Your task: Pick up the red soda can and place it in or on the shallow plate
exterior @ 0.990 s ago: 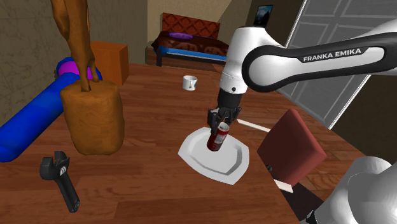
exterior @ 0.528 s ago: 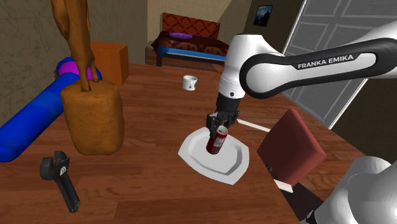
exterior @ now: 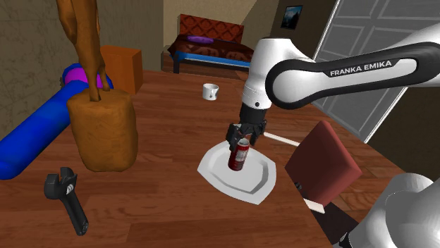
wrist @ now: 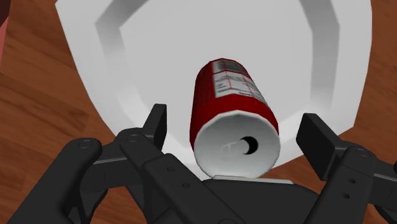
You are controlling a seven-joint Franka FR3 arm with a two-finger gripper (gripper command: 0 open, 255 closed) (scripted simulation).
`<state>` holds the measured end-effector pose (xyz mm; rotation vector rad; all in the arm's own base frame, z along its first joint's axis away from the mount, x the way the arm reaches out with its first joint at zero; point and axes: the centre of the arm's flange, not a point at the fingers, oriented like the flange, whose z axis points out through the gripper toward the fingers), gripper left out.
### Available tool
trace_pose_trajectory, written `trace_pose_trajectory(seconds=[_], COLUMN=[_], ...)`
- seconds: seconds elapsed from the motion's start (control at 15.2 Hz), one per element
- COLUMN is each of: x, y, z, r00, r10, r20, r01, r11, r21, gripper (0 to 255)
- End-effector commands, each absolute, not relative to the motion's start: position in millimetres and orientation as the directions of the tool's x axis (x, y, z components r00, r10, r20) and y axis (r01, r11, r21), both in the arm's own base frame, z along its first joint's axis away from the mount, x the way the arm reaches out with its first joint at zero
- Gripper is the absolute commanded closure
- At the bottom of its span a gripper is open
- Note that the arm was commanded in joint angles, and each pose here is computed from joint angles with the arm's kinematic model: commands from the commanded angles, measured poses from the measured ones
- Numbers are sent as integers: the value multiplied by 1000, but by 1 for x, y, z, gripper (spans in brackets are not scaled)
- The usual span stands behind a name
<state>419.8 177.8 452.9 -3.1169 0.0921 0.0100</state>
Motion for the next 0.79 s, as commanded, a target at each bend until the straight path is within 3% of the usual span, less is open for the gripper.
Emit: trace_pose_trajectory(seconds=[0.0, 0.26, 0.73], x=[420, 420, 420], y=[178, 177, 177], z=[453, 503, 503], r00=[998, 998, 998], r10=[-59, -59, -59], r20=[-7, -7, -7], r01=[-59, -59, -59], r11=[-998, -998, -998], r21=[-23, -23, -23], gripper=[0, 0, 0])
